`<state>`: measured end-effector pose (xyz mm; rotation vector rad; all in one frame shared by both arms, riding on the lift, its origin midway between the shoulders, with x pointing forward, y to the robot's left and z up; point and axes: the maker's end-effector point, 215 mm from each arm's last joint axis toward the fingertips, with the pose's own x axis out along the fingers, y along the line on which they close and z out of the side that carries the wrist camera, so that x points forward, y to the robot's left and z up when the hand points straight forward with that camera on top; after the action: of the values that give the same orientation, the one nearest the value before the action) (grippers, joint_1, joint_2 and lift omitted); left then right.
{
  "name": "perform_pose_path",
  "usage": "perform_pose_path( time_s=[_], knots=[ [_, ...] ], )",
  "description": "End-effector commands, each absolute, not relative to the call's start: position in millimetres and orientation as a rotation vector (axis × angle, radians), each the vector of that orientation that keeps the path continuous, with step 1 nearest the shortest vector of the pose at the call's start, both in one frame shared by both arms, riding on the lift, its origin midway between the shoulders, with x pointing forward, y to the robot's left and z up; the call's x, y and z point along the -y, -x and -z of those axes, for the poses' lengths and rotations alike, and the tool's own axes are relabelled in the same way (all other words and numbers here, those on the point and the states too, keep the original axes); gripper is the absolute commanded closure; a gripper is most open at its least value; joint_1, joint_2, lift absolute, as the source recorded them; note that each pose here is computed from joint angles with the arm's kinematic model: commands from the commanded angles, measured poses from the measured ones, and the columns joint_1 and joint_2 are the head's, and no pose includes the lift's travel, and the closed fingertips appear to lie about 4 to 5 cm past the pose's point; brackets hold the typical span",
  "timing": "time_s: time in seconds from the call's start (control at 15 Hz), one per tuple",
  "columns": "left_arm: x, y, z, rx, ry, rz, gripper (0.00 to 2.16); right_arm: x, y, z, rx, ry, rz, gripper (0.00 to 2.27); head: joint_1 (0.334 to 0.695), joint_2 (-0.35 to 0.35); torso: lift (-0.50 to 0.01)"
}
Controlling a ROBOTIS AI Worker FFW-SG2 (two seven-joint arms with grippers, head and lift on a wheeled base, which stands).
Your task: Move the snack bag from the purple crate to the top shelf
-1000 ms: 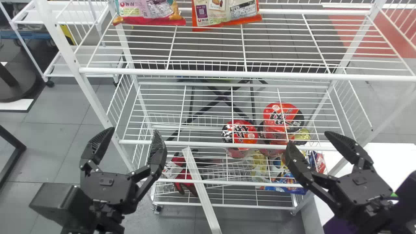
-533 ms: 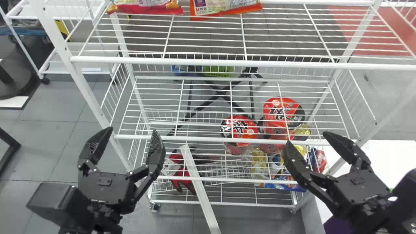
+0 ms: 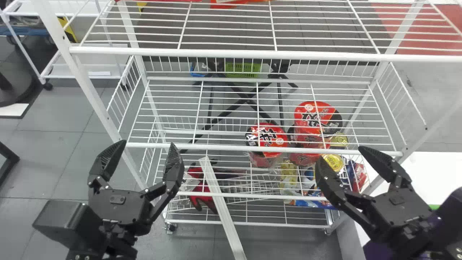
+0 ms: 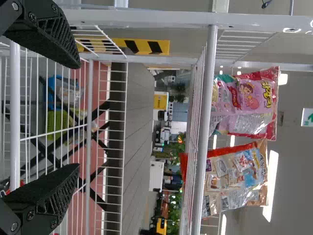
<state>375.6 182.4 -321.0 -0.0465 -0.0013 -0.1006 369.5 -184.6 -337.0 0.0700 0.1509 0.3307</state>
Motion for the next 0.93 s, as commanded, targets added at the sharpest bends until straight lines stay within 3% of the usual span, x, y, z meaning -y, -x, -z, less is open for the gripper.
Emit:
perform_pose_path(
  time_s=[0.0,0.87],
  knots=[
    [-182.1,-376.2,322.1,-0.003,0.045,0.101,0.1,184.4,-368.7,337.0,-0.152,-0.071,-0.331,0.14,0.695,-0.003,-0.326],
    [-180.4,-372.1,321.5,-0.005,0.048,0.104,0.1,186.1,-365.0,335.7,-0.155,-0.067,-0.332,0.14,0.695,-0.007,-0.378]
  ],
)
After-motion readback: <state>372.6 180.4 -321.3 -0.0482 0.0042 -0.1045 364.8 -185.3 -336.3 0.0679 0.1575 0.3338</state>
